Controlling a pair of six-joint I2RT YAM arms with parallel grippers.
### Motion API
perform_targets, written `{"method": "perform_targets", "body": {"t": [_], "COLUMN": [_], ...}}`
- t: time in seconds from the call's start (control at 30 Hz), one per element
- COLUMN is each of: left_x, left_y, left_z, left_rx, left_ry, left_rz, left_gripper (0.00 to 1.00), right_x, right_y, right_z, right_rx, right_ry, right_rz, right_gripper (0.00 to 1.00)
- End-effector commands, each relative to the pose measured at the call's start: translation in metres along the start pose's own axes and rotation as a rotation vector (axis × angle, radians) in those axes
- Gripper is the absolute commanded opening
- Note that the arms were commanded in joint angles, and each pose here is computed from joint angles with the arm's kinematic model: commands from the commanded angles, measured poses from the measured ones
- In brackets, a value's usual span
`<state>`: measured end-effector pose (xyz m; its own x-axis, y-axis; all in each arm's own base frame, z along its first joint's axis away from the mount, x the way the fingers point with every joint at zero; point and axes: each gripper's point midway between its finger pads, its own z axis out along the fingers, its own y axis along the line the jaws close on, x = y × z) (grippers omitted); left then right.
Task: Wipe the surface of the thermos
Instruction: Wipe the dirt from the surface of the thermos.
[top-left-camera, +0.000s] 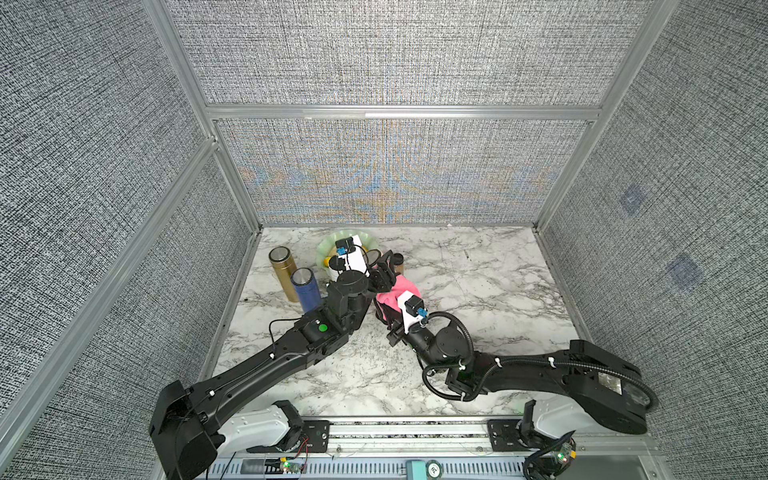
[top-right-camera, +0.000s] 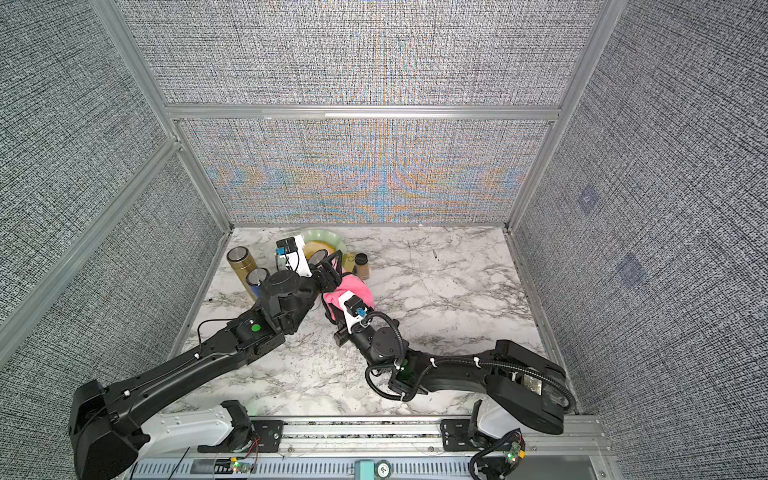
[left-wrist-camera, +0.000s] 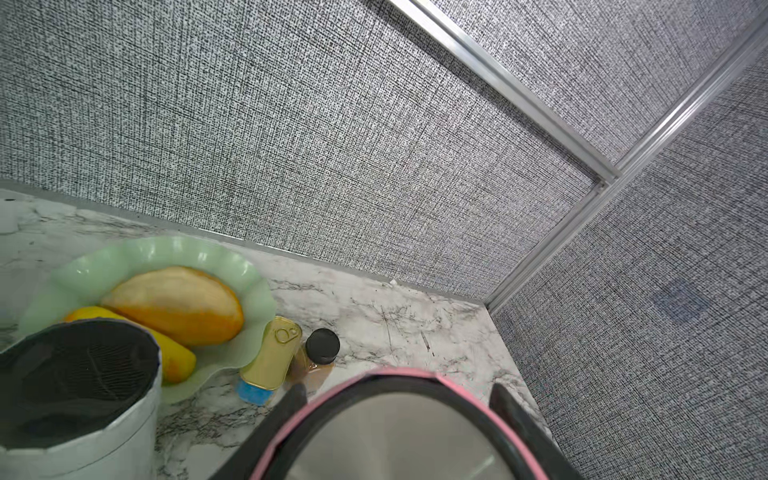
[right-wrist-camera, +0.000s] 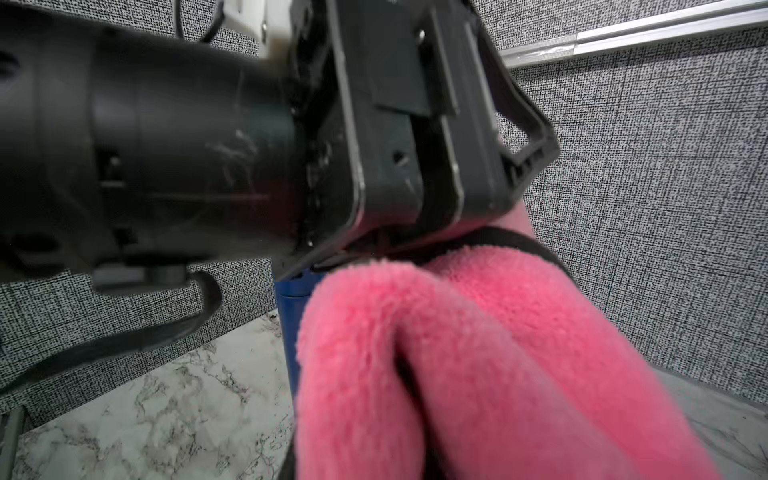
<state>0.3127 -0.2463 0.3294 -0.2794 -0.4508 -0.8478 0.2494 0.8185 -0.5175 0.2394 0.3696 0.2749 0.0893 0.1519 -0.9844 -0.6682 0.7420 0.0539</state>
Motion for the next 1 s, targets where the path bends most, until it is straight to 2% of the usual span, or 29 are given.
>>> {"method": "perform_targets", "body": {"t": [0.0,0.07,0.13,0.27,0.37,0.43,0.6,0.67,0.83,0.9,0.97], "left_x": [0.000,0.002,0.002,-0.002,-0.005,-0.007,-0.014,-0.016,-0.020,-0.019,-0.020], "left_y": [0.014,0.022,0.029,0.032,0.029,0.029,0.036,0.040,0.039,0.037,0.037], "left_z": [-0.004,-0.007,-0.010,-0.015,-0.019,-0.022,-0.027,-0.028,-0.031,-0.032,-0.032], "left_rx": [-0.084,-0.124,-0.162,-0.173,-0.151,-0.140,-0.152,-0.172,-0.166,-0.157,-0.152], "left_ry": [0.005,0.012,0.008,-0.008,-0.004,-0.013,-0.056,-0.072,-0.076,-0.072,-0.075], "left_rz": [-0.041,-0.056,-0.077,-0.097,-0.110,-0.112,-0.095,-0.089,-0.094,-0.098,-0.098], "left_gripper": [0.00,0.00,0.00,0.00,0.00,0.00,0.00,0.00,0.00,0.00,0.00], "right_x": [0.017,0.035,0.039,0.015,-0.007,-0.009,0.039,0.044,0.002,-0.009,-0.005], "right_y": [-0.020,-0.028,-0.029,-0.010,0.002,0.002,-0.024,-0.028,-0.001,0.006,0.006], "right_z": [-0.003,-0.011,-0.015,-0.002,0.010,0.013,-0.004,-0.009,0.011,0.015,0.018], "right_rx": [0.110,0.151,0.166,0.136,0.103,0.106,0.219,0.242,0.132,0.104,0.113], "right_ry": [0.010,0.034,0.031,-0.008,-0.047,-0.044,-0.001,-0.004,-0.021,-0.052,-0.046], "right_rz": [-0.012,-0.022,-0.046,-0.088,-0.060,-0.045,-0.046,-0.061,-0.069,-0.052,-0.052], "right_gripper": [0.00,0.00,0.00,0.00,0.00,0.00,0.00,0.00,0.00,0.00,0.00]}}
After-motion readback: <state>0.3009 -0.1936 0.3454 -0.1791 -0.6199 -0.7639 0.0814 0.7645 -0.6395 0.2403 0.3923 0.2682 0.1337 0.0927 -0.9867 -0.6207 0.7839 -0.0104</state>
